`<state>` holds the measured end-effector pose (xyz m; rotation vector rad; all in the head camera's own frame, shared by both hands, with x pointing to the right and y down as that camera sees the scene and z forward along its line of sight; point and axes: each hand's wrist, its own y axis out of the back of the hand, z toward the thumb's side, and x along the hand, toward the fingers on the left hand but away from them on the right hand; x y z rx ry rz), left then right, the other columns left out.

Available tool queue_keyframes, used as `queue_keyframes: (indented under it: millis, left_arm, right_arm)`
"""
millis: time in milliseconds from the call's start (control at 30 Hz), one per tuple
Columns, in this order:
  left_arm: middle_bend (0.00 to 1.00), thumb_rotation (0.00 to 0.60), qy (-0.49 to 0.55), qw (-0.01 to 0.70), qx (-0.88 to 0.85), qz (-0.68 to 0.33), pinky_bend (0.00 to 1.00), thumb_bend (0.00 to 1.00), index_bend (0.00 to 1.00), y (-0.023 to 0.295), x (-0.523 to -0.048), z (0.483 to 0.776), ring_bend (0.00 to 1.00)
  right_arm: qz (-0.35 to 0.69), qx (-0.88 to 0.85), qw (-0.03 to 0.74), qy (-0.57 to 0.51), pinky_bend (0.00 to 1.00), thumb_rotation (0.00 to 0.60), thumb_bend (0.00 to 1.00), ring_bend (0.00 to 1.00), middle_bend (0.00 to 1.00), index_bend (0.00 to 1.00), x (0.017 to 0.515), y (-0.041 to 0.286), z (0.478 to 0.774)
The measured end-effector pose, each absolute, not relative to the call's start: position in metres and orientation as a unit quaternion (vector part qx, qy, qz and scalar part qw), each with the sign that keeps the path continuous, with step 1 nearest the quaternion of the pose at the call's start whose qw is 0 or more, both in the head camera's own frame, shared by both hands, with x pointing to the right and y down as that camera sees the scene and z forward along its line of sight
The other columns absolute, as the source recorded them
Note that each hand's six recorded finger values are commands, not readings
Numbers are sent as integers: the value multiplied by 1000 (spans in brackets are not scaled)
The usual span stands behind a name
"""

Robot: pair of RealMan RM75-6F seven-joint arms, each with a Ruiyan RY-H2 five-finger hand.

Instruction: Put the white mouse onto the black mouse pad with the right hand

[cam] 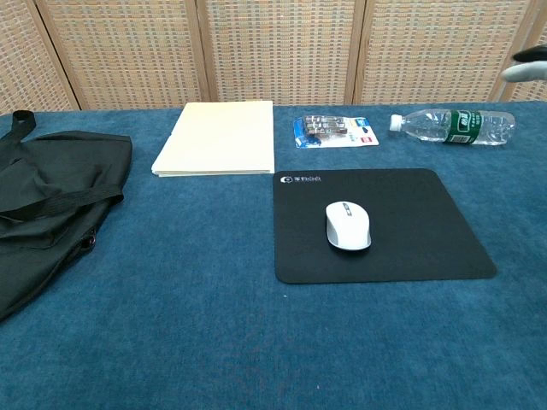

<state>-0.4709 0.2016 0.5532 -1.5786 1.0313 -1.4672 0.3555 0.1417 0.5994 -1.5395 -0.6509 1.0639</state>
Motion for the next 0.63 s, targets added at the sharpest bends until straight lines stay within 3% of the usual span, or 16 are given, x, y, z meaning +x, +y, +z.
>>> queue_keyframes:
  millis: [333,633]
  left_arm:
    - [0,600,400,389,-608,-565,0,0,0,210,-468,546,0]
    - [0,600,405,390,-608,-561,0,0,0,210,-468,543,0]
  right_arm:
    - [497,-641,420,-407,0,600,0,0,0,0,408,190,560]
    - [511,-615,409,-440,0,600,0,0,0,0,423,210,550]
